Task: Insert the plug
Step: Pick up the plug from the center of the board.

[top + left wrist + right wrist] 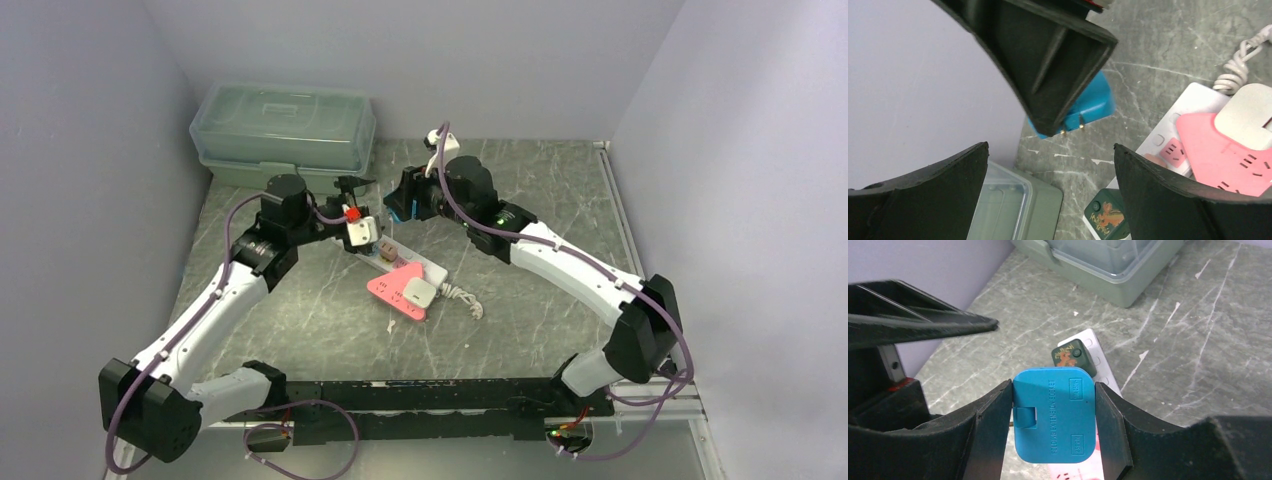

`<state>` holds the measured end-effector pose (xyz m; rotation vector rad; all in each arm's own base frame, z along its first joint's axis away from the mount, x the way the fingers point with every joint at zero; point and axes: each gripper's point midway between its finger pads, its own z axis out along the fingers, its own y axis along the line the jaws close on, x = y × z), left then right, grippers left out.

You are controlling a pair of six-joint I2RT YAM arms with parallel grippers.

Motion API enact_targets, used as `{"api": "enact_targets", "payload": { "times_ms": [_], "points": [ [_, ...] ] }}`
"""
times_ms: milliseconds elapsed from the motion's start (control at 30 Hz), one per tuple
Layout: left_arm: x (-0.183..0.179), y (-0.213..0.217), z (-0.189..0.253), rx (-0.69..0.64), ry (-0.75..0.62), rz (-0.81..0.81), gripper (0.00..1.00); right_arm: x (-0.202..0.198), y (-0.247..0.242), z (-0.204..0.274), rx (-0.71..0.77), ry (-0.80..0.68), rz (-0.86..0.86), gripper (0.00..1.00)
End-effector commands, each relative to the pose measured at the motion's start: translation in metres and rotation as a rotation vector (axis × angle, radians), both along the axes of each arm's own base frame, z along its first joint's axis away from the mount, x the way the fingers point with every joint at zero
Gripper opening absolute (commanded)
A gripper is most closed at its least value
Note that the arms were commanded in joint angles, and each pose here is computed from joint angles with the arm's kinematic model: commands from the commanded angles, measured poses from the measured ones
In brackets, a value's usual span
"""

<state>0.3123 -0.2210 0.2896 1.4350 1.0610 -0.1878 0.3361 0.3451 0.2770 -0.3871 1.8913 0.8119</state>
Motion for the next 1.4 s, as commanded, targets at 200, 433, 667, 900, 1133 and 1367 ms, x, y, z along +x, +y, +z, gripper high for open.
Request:
{"api": "enact_targets", "payload": {
  "times_ms": [200, 433, 667, 900, 1133, 1367],
  "points": [
    [-0.022, -0.022, 0.019, -0.073, 0.079, -0.059, 1.00, -0.023, 0.009, 0.074, 0.189, -0.113, 0.029, 0.46],
    [-0.027, -0.035, 0.029, -0.130, 0.116, -0.033, 1.00, -0.030, 0.013, 0.087, 0.221, -0.142, 0.029, 0.45],
    [-0.026, -0.037, 0.037, -0.158, 0.101, -0.010, 1.00, -0.034, 0.017, 0.088, 0.226, -0.147, 0.041, 0.44],
    [-0.029, -0.036, 0.036, -0.136, 0.094, -0.024, 0.48, -0.034, 0.016, 0.084, 0.217, -0.146, 0.019, 0.44],
    [-0.034, -0.033, 0.036, -0.119, 0.063, -0.035, 0.00, -0.041, 0.014, 0.092, 0.225, -0.152, 0.042, 0.52],
    [-0.071, -0.035, 0.062, -0.098, -0.076, -0.206, 0.00, -0.066, -0.022, 0.125, 0.278, -0.183, 0.199, 0.82]
  ]
}}
